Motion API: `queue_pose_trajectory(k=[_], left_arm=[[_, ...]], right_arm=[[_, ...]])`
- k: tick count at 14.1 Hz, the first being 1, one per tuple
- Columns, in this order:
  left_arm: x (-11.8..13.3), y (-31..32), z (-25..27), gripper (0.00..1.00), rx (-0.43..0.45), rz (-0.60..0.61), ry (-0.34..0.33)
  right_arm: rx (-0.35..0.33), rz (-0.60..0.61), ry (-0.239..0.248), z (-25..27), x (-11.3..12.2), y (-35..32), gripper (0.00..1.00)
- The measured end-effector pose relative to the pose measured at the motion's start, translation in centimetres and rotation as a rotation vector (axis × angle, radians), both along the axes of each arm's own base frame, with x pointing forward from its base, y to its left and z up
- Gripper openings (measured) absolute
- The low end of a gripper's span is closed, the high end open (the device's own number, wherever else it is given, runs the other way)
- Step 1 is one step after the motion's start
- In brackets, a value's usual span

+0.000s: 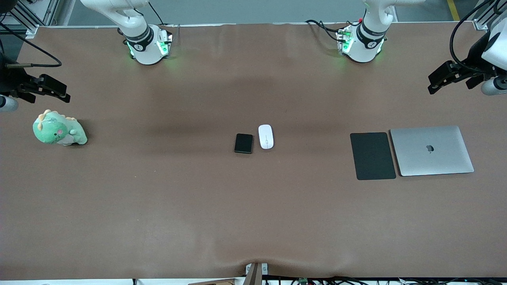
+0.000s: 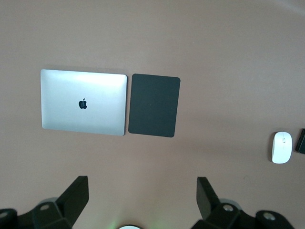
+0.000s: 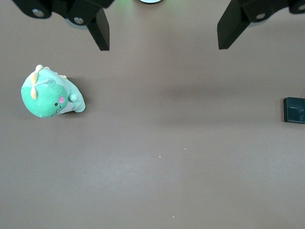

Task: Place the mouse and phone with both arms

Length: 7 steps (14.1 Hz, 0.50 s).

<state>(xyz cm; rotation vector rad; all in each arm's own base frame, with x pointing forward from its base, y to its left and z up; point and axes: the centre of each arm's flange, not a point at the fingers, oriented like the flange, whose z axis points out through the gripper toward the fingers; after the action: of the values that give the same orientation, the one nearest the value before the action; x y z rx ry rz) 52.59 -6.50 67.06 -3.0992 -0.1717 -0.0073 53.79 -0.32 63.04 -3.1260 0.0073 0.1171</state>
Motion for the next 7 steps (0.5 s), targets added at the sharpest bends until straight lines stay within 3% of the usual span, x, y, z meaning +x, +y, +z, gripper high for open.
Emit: queue_pose_trajectory(k=[7], left_arm=[[0.1,1.3,0.0,1.00,0.001,0.024,-0.001]], right_arm=[[0.000,0.000,0.000,0.0,0.0,0.0,1.00]])
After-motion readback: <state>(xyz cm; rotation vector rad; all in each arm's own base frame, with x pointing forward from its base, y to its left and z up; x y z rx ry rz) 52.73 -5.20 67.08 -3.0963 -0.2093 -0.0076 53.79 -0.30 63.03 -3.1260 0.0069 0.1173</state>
